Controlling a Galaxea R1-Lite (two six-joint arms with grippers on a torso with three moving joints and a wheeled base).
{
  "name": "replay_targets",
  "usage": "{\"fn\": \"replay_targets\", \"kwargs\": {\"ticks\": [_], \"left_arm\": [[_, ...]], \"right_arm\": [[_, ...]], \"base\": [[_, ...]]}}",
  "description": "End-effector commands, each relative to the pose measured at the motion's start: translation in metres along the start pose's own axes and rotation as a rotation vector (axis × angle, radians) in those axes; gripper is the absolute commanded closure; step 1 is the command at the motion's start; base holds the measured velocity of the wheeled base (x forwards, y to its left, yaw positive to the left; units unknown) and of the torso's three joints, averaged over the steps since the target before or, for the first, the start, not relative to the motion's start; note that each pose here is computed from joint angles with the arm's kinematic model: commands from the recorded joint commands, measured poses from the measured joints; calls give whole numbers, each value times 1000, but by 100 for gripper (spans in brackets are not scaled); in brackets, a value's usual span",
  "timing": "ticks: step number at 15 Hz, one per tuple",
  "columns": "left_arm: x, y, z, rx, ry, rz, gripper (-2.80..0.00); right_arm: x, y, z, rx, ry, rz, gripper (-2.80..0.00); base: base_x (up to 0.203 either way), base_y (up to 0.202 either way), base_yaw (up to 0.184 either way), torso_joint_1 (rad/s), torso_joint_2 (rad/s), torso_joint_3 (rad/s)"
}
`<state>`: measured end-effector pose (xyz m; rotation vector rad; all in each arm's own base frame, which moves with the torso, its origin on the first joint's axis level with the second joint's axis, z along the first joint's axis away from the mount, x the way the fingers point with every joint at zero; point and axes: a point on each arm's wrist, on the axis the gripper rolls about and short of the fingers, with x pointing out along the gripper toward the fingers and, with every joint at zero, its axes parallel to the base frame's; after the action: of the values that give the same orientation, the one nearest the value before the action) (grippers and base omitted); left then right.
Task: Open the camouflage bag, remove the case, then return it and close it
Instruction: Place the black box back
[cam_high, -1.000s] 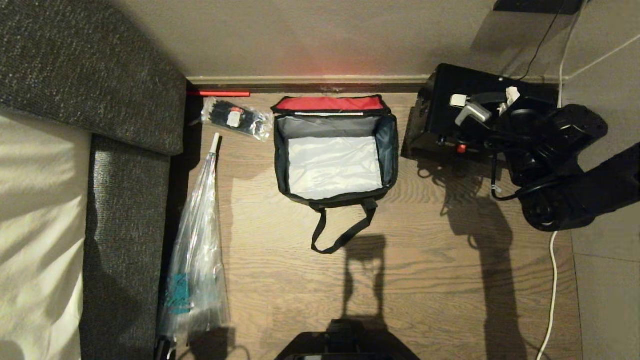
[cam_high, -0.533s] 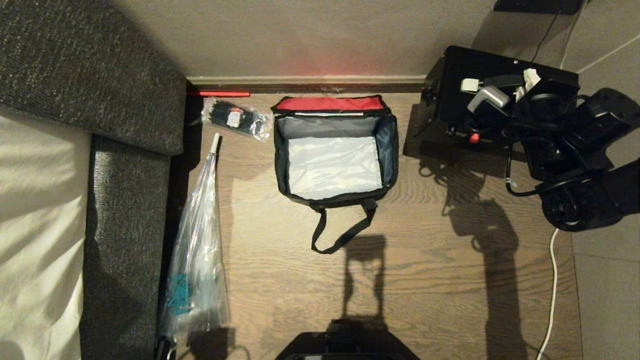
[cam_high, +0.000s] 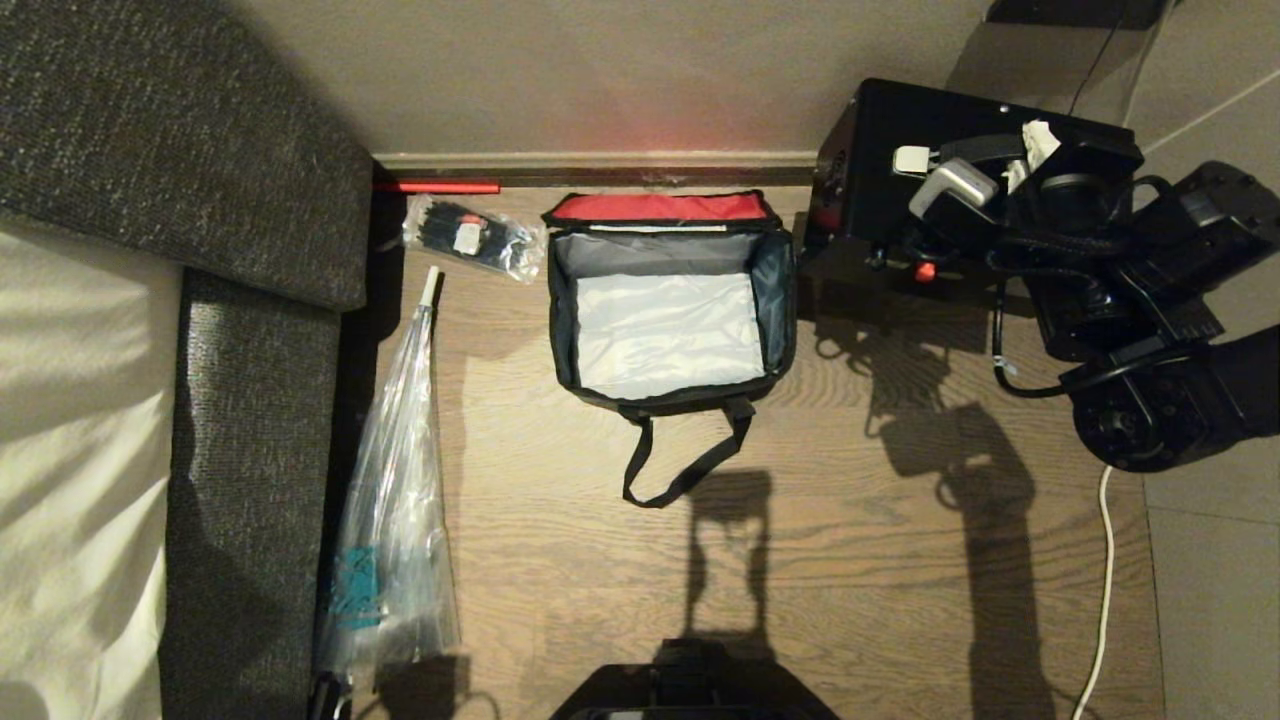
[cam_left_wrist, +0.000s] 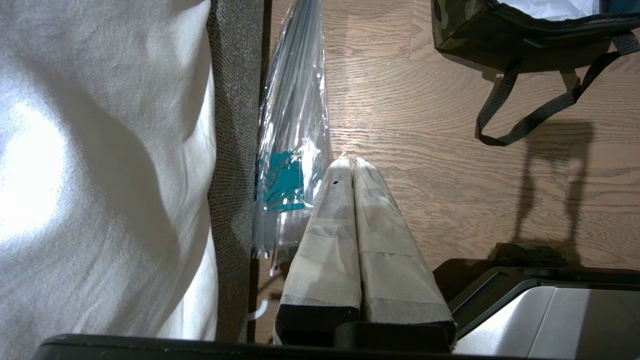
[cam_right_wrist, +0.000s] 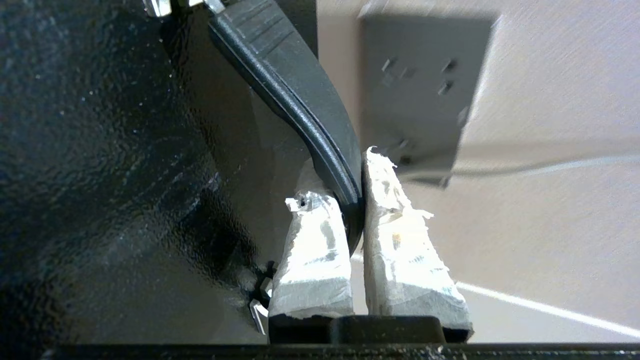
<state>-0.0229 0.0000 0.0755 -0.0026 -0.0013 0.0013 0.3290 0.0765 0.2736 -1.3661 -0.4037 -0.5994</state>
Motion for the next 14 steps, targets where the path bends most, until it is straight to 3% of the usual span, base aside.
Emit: {"fn": "replay_targets", "kwargs": {"ticks": [1, 14], "left_arm": [[0, 0, 0, 0, 2, 0, 0], [0, 0, 0, 0, 2, 0, 0]], "right_arm": [[-2, -10, 6, 2, -15, -26, 0], [-34, -23, 72, 60, -133, 9, 0]], "base": [[0, 0, 0, 0, 0, 0], [0, 0, 0, 0, 0, 0]]}}
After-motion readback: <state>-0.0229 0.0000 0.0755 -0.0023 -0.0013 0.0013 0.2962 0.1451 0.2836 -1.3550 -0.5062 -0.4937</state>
